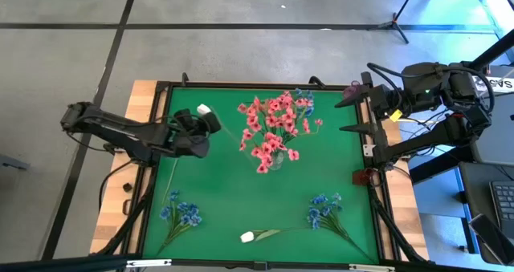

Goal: Sort flowers into vase by color
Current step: Put the top right white flower into the purple vase

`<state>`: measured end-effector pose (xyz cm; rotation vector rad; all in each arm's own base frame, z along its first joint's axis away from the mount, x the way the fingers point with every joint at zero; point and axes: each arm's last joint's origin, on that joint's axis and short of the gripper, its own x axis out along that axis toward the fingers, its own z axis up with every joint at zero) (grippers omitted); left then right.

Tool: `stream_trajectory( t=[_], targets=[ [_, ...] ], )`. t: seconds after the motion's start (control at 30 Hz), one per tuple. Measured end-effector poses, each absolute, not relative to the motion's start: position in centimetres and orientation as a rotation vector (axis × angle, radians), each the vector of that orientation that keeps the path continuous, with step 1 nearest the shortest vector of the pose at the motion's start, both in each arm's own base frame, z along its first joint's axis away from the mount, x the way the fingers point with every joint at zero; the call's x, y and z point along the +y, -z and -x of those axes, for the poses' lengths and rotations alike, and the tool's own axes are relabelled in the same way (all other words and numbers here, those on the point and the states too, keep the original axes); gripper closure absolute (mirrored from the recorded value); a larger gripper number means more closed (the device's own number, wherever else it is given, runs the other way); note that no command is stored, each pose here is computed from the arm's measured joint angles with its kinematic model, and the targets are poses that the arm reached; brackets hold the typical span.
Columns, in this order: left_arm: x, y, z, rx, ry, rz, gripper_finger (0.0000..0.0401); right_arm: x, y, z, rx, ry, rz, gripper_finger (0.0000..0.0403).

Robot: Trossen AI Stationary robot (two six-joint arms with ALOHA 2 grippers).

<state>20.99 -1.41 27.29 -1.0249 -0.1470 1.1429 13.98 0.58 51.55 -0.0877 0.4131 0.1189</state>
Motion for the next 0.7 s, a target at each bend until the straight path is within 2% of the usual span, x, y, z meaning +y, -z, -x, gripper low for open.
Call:
stream_trajectory(
  t=[0.2, 0.4, 0.53, 0.7],
  targets=[
    [-3.6, -29.7, -18.7, -0.035, -0.938, 0.87, 0.0397, 0.8, -52.2, -14.2, 0.346, -0.178, -0.041, 0.0116],
    [-8.0, -30.5, -18.9, 0.031, -0.681, 0.765, 0.0397, 1.2, -51.5, -14.4, 0.426, -0.266, -0.294, 0.0116],
    [-11.2, -29.2, -20.2, 0.019, -0.63, 0.717, 0.0397, 1.8, -49.7, -15.1, 0.579, -0.287, -0.492, 0.0116],
    [-14.9, -25.7, -22.6, 0.015, -0.614, 0.742, 0.0396, 4.2, -46.5, -16.0, 0.806, -0.276, -0.633, 0.0116]
  ],
)
